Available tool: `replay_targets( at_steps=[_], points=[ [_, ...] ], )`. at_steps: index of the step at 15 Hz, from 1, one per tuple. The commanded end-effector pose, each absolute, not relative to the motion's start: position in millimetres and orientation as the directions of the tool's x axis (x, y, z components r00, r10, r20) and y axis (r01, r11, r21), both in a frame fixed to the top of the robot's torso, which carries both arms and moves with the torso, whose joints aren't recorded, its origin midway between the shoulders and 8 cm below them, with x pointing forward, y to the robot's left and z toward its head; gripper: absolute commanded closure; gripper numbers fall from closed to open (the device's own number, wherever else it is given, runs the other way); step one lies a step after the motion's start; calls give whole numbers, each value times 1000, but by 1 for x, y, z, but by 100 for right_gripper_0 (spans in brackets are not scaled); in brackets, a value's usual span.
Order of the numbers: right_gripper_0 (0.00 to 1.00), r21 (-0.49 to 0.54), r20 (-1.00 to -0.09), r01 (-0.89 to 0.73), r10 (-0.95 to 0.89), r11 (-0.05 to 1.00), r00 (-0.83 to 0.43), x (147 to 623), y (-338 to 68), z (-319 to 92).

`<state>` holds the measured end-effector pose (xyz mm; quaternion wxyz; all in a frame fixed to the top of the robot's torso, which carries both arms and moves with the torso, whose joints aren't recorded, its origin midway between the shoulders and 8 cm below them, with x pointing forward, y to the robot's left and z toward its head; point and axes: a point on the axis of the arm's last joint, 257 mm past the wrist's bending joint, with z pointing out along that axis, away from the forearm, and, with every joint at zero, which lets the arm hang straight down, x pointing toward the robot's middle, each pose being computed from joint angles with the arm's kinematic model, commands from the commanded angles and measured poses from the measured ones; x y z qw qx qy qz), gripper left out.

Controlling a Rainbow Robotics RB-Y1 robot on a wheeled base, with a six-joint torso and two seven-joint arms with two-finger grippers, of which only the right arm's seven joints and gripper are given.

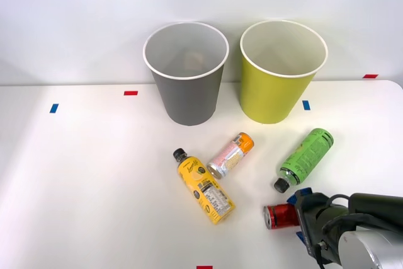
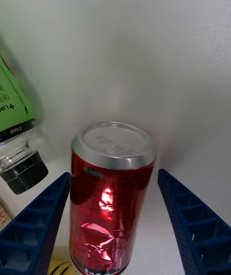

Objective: Put cans in the gray bin, plastic bottles in the light green bin

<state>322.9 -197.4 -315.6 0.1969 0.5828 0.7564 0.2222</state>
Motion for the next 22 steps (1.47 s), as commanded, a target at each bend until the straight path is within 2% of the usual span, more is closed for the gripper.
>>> replay_targets(
  at_steps=[1, 5, 6, 9, 13, 15, 19, 22],
  points=[
    [59, 563, -69, 784, 961, 259, -268, 323, -196, -315],
    [62, 563, -76, 782, 959, 267, -272, 324, -193, -315],
    [65, 564, -79, 780, 958, 271, -276, 324, -192, -315],
    [100, 560, -90, 778, 954, 286, -286, 323, -190, -316],
    [100, 564, -115, 765, 947, 311, -300, 325, -193, -312],
    [100, 590, -155, 726, 932, 354, -329, 328, -193, -294],
    [100, 590, -355, 557, 807, 585, -472, 332, -196, -252],
    [100, 513, -530, 375, 629, 772, -569, 337, -192, -227]
  ],
)
